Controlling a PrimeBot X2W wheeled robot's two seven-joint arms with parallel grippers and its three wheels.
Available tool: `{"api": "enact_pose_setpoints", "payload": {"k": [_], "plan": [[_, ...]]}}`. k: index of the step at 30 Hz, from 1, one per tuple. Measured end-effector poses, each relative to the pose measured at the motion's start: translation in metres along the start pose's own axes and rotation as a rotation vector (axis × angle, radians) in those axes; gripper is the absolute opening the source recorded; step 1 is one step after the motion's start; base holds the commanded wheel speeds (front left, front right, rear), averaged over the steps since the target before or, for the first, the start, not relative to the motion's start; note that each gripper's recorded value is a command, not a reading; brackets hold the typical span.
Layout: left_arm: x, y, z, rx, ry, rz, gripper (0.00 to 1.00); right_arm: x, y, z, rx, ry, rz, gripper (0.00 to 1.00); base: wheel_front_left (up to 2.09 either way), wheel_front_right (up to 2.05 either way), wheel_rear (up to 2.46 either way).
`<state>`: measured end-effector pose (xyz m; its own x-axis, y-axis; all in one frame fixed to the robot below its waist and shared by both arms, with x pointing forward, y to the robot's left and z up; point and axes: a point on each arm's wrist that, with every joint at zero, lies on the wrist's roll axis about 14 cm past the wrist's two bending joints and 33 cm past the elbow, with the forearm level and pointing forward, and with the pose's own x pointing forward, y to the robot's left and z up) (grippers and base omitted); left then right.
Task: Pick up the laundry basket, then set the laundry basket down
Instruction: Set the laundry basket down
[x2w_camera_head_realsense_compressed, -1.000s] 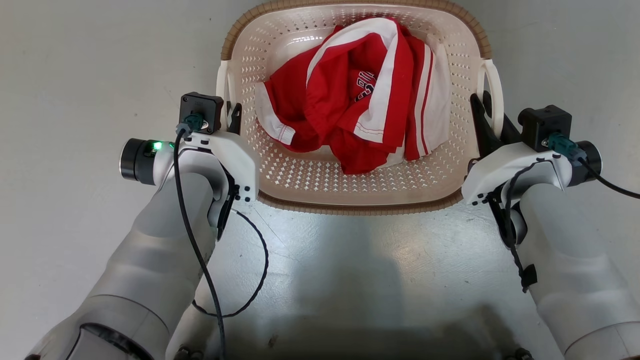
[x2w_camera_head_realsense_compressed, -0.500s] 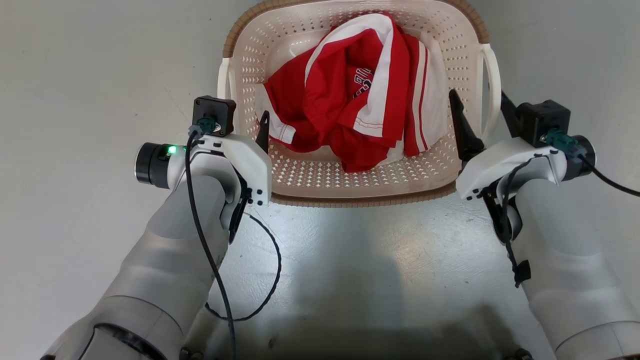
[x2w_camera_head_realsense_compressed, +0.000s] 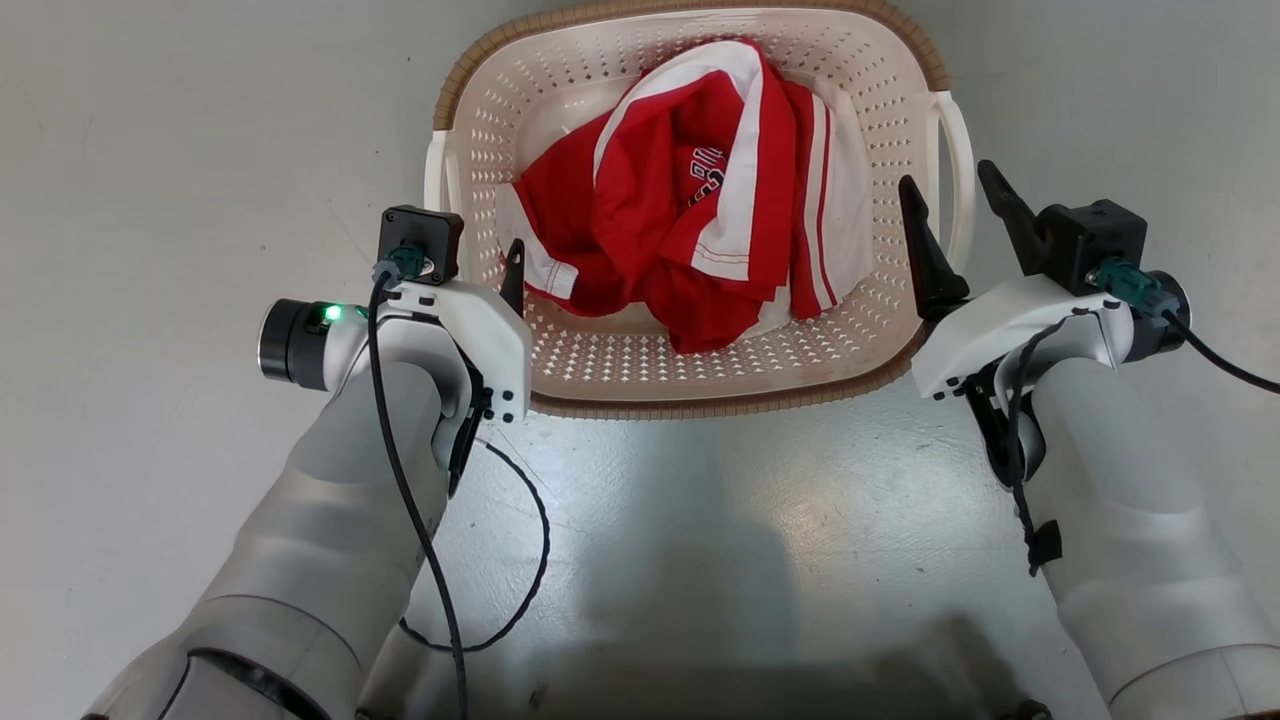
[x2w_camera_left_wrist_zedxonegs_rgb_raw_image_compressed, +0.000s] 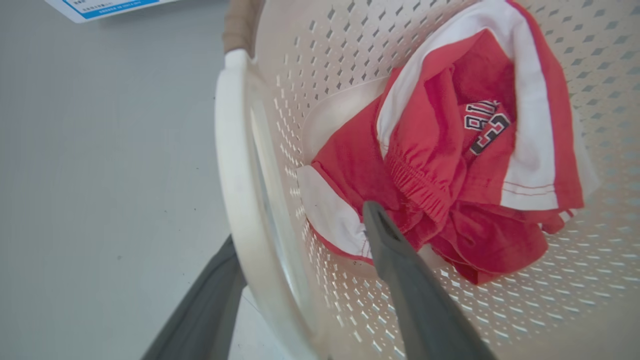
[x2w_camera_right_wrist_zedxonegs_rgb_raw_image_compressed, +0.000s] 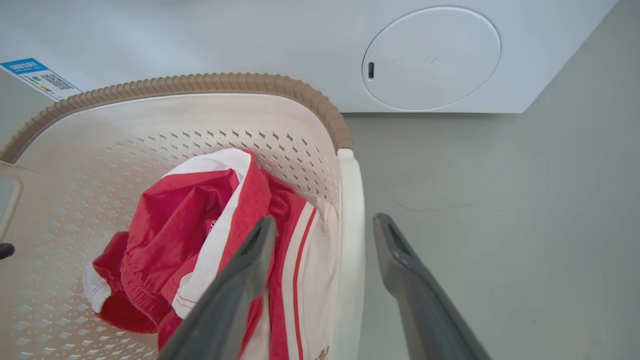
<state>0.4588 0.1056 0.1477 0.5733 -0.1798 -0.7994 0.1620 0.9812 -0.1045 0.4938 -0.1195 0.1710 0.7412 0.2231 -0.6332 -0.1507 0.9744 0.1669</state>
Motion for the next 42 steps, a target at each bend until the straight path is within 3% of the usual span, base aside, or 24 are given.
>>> {"api": "enact_pose_setpoints", "payload": {"k": [9, 17, 25, 32, 42], "plan": [[-0.005, 0.0, 0.017, 0.002, -0.041, 0.004, 1.0, -0.012, 0.0, 0.002, 0.007, -0.005, -0.007, 1.0, 0.0, 0.0, 0.0], [-0.026, 0.002, 0.025, -0.007, -0.068, 0.026, 1.0, -0.027, -0.001, 0.033, 0.006, -0.074, -0.018, 1.0, 0.0, 0.0, 0.0], [-0.057, 0.016, 0.041, -0.033, -0.128, 0.082, 1.0, -0.059, -0.006, 0.052, 0.013, -0.119, -0.051, 1.0, 0.0, 0.0, 0.0], [-0.09, 0.01, 0.066, -0.089, -0.233, 0.072, 1.0, -0.09, -0.003, 0.075, 0.011, -0.186, -0.063, 1.0, 0.0, 0.0, 0.0], [-0.159, 0.01, 0.085, -0.158, -0.408, 0.07, 1.0, -0.157, -0.001, 0.116, -0.036, -0.339, -0.092, 1.0, 0.0, 0.0, 0.0]]}}
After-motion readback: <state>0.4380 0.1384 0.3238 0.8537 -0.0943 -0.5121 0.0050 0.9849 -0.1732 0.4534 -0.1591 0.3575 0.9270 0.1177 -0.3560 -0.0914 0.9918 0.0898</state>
